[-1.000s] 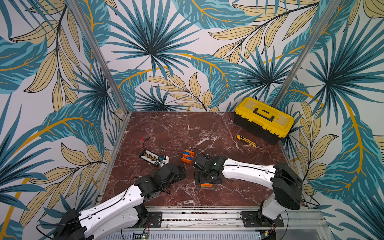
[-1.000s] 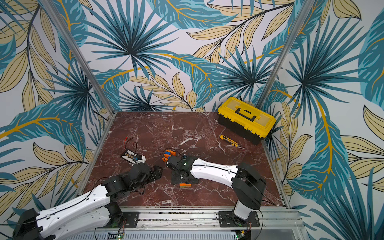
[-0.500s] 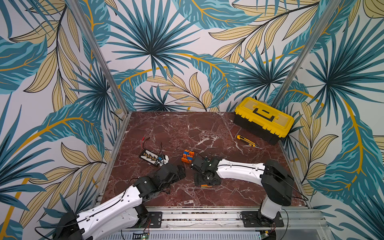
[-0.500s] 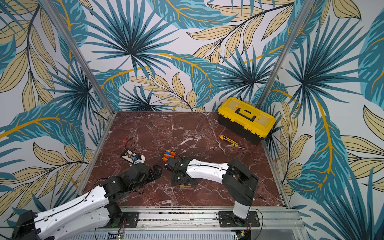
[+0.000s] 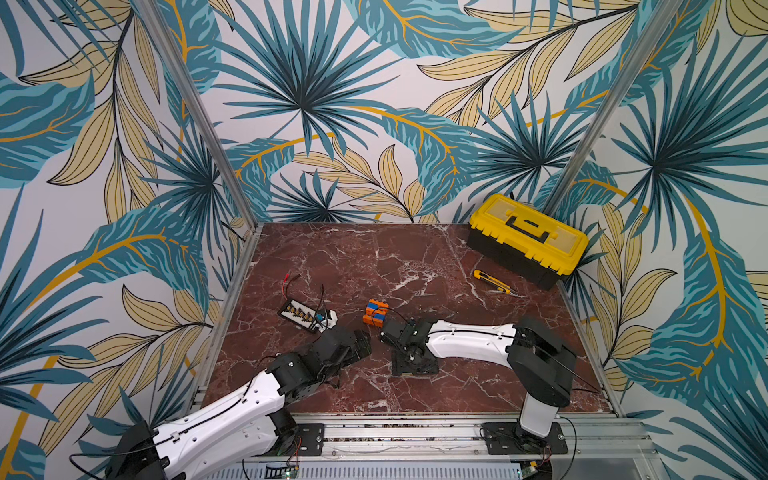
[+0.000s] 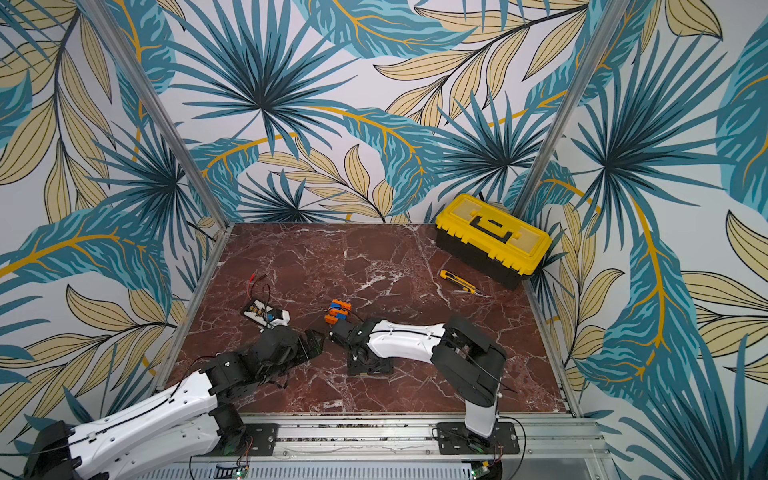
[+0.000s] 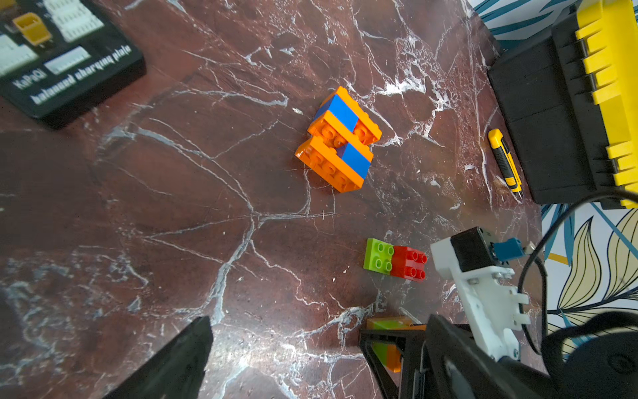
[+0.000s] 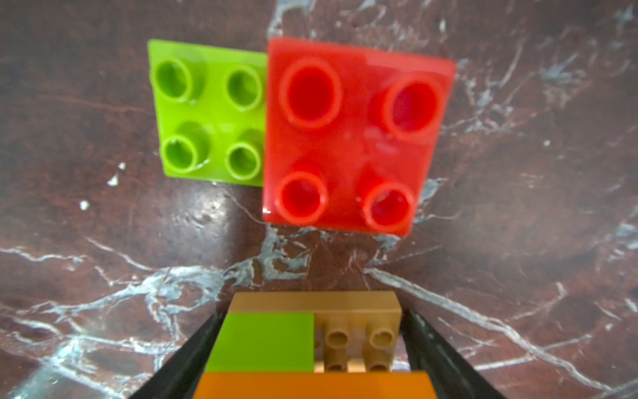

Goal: Assemble the number 5 with lego
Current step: Pick up the lego brick from the center of the board, then assemble the lego brick with the lego brick.

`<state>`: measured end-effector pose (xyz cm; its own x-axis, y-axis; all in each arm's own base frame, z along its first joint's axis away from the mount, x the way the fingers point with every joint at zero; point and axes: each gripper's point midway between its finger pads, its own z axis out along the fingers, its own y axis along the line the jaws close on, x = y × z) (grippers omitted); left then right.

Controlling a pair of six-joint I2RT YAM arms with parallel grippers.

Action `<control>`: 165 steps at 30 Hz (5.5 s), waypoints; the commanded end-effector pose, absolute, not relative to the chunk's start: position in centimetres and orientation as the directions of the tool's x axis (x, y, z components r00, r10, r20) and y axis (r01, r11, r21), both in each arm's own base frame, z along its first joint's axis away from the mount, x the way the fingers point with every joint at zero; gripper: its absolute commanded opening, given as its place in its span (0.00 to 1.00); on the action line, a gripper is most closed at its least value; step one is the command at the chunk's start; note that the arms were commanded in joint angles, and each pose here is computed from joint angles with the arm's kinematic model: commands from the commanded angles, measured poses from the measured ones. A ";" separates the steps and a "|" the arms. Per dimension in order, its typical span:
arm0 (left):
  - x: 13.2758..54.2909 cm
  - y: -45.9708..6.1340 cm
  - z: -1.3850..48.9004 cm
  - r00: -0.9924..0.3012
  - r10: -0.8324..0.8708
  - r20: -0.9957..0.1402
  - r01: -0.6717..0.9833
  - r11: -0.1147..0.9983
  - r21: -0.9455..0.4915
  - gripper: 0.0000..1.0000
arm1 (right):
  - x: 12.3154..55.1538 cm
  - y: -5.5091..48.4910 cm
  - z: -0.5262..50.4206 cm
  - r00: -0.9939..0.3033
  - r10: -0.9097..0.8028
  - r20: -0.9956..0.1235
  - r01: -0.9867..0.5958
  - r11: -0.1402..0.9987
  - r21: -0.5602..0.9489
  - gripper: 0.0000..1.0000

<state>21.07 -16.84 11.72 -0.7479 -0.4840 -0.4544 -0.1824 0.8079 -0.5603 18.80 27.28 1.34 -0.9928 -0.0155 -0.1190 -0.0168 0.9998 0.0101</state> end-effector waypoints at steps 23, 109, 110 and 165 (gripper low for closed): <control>21.2 -16.4 11.7 -0.743 -0.475 -0.472 -0.183 0.822 -0.539 1.00 | 18.2 25.7 -1.1 -0.995 -0.014 -0.096 -0.010 0.999 -0.049 0.70; 24.4 -17.3 10.4 -0.759 -0.505 -0.411 -0.184 0.771 -0.610 1.00 | 24.8 28.2 2.9 -0.997 0.000 -0.078 0.002 1.000 -0.025 0.61; 24.4 -17.3 10.4 -0.759 -0.504 -0.411 -0.182 0.771 -0.610 1.00 | 24.7 28.3 2.8 -0.997 0.003 -0.077 0.004 1.000 -0.020 0.61; 23.5 -15.7 12.0 -0.722 -0.517 -0.460 -0.157 0.769 -0.619 1.00 | 24.7 28.0 4.6 -0.992 -0.014 -0.127 -0.013 1.000 -0.007 0.60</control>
